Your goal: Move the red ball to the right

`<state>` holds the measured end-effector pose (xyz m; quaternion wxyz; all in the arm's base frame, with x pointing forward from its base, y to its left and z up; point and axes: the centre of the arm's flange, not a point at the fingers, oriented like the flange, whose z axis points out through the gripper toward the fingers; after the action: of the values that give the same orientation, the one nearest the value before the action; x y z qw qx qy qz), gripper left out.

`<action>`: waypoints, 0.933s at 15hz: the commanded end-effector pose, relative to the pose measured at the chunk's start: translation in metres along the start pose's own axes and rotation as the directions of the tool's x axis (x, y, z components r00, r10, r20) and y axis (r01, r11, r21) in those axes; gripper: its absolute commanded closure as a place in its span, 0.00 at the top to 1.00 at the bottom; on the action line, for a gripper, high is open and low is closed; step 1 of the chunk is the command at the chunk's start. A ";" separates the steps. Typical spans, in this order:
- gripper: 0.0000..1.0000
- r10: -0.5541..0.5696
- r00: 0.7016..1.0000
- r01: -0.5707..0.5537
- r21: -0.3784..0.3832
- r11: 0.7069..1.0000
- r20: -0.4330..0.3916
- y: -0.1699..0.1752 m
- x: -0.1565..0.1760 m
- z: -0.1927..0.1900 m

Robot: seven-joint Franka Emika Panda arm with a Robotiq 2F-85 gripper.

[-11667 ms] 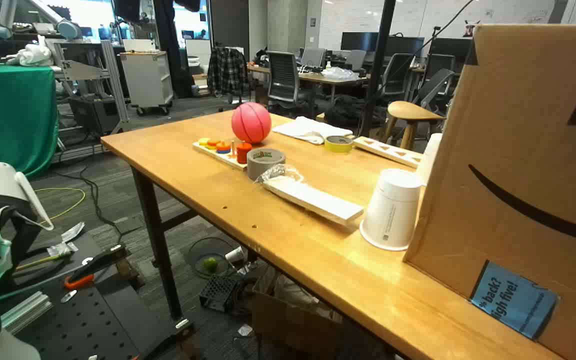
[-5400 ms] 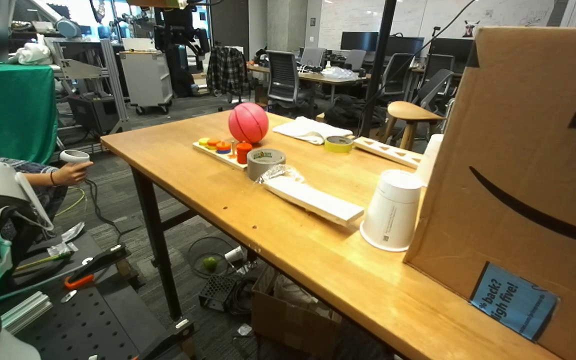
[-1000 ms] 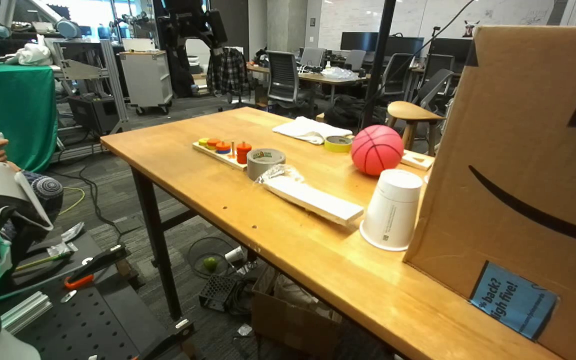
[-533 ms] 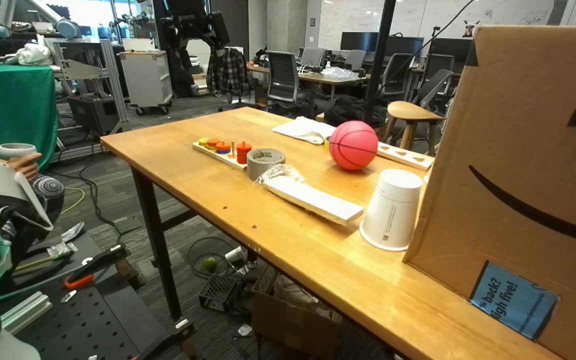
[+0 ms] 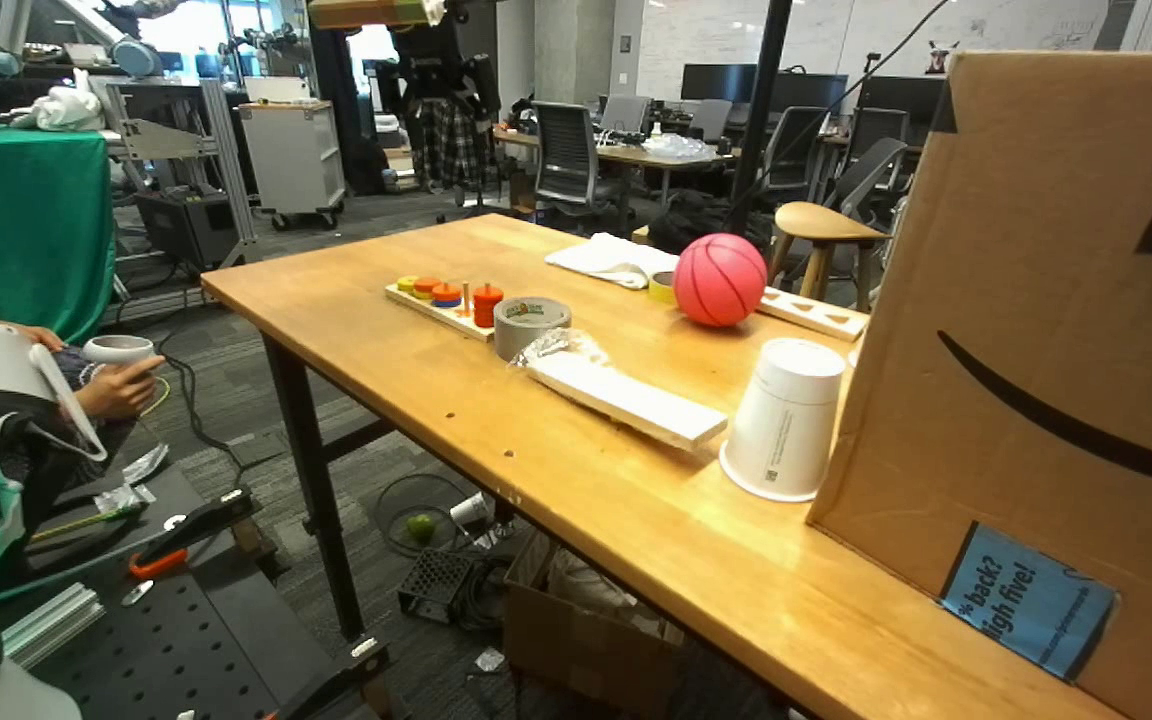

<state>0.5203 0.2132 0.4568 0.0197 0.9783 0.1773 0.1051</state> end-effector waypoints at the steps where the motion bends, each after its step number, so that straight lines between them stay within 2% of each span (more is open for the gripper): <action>1: 1.00 -0.030 1.000 0.030 0.008 1.000 0.002 0.019 0.061 0.021; 5: 1.00 -0.028 1.000 0.029 -0.015 0.999 0.013 0.046 0.096 0.050; 9: 1.00 -0.005 1.000 0.006 -0.097 0.995 0.009 0.083 0.124 0.075; 14: 1.00 0.031 0.998 -0.021 -0.170 0.985 0.058 0.132 0.132 0.109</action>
<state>0.6793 0.1476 0.3903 0.0874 0.9777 0.1623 0.1003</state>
